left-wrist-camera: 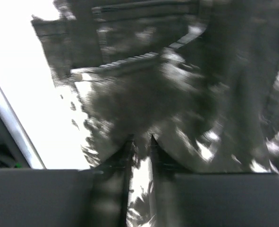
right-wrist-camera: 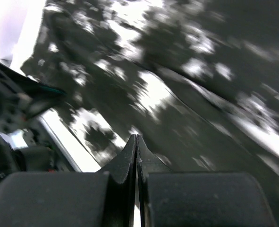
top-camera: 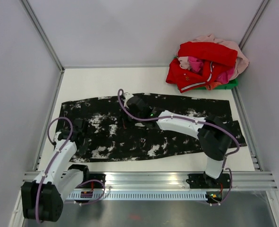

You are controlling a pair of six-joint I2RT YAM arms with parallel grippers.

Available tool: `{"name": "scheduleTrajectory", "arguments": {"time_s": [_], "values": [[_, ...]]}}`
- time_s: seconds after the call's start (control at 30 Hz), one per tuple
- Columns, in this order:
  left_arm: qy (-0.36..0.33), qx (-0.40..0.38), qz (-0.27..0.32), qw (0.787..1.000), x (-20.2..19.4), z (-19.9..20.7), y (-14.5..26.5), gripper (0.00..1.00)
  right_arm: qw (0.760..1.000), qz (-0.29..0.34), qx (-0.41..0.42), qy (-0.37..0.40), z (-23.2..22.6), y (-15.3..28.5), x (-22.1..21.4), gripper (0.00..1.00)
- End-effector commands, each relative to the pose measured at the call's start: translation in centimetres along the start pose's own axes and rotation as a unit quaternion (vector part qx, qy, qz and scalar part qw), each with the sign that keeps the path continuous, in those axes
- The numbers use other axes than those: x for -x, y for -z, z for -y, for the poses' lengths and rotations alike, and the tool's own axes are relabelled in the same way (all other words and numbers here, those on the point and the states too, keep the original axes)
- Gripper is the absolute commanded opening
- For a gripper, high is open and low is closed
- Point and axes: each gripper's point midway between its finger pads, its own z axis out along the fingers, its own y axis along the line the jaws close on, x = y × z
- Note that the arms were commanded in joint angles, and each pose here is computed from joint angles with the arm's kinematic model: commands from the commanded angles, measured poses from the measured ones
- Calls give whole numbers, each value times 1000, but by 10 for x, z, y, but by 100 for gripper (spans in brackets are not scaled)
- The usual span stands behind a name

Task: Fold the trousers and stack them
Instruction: Flatten the trousers out

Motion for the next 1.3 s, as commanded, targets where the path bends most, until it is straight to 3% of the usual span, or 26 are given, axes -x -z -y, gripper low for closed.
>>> {"name": "scheduleTrajectory", "arguments": {"time_s": [0.0,0.07,0.1,0.27,0.47,0.63,0.73,0.87,0.97,1.1,1.27], "values": [[63,79,14,995,2,-18,-15,16,998,32,63,0,-44,-24,25,1],[63,105,9,992,-1,-24,-21,10,998,21,60,-3,-43,-40,18,1],[69,115,5,991,-2,-26,-25,3,998,24,62,-1,-45,-42,22,1],[79,137,-4,987,-6,-33,-33,2,999,27,30,14,-30,-47,19,1],[140,142,14,980,35,-39,-30,2,1000,19,-7,22,-10,-54,10,3],[118,179,51,975,71,-51,-15,2,1000,-6,14,11,-18,-78,-7,3],[98,143,58,983,85,-35,-7,2,999,-28,0,37,-20,-95,-29,3],[36,12,98,994,123,15,24,2,997,-55,-38,43,1,-112,-63,0],[4,-74,125,989,142,47,48,13,994,-89,-54,36,21,-122,-91,0],[-26,-127,116,985,140,70,50,43,991,-113,-62,41,29,-130,-117,0],[-80,-210,65,972,123,118,32,48,989,-127,-54,49,19,-127,-133,0]]}}
